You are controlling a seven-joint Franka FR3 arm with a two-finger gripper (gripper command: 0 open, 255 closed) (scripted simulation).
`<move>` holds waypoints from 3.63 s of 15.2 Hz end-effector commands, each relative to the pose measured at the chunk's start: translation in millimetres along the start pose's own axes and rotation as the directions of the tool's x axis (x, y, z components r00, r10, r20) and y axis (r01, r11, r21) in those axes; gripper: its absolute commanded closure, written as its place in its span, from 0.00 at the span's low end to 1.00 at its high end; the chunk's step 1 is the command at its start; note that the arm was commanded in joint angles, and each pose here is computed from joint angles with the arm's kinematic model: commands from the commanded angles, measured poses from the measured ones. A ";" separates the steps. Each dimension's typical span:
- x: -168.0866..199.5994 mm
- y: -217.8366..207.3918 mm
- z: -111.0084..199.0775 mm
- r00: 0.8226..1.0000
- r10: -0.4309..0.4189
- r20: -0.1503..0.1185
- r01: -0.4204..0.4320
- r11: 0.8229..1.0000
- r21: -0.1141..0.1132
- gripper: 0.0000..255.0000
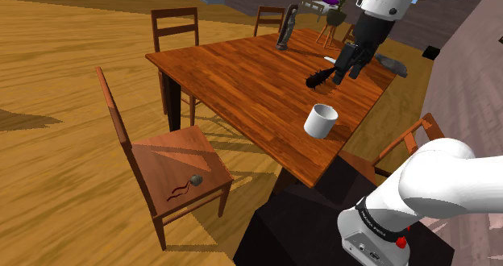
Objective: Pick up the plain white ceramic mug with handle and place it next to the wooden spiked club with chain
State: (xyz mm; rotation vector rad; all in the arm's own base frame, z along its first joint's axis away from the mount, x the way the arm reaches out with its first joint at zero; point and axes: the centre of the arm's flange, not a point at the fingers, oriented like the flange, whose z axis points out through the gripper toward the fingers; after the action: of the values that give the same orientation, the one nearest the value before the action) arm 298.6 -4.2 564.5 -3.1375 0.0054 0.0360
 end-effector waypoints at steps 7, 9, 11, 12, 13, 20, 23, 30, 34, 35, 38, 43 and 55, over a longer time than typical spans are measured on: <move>8.3 28.6 71.5 0.998 0.010 -0.055 -0.011 1.000 -0.010 0.00; 11.9 38.3 95.2 0.997 0.013 -0.073 -0.014 1.000 -0.013 0.00; 15.9 48.1 118.8 0.996 0.017 -0.091 -0.018 1.000 -0.016 0.00; 18.0 53.0 130.5 0.995 0.018 -0.100 -0.020 1.000 -0.017 0.00; 20.2 57.9 142.2 0.994 0.020 -0.109 -0.022 1.000 -0.019 0.00; 29.8 73.6 193.5 0.990 0.024 -0.137 -0.028 0.999 -0.023 0.00; 32.0 74.0 209.1 0.990 0.024 -0.137 -0.028 0.999 -0.023 0.00; 33.1 74.3 217.4 0.990 0.024 -0.137 -0.028 0.999 -0.023 0.00; 33.1 74.3 217.3 0.990 0.024 -0.137 -0.028 0.999 -0.023 1.00; 33.1 74.3 217.3 0.990 0.024 -0.137 -0.028 0.999 -0.023 1.00; 33.1 74.3 217.3 0.990 0.024 -0.137 -0.028 0.999 -0.023 1.00; 32.9 74.2 212.1 0.990 0.024 -0.137 -0.028 0.999 -0.023 1.00; 31.5 74.0 148.8 0.990 0.024 -0.137 -0.028 0.999 -0.023 1.00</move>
State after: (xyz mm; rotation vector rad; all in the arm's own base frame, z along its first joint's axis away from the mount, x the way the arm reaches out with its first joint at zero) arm 326.0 -78.0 409.6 -3.1575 0.0465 -0.1803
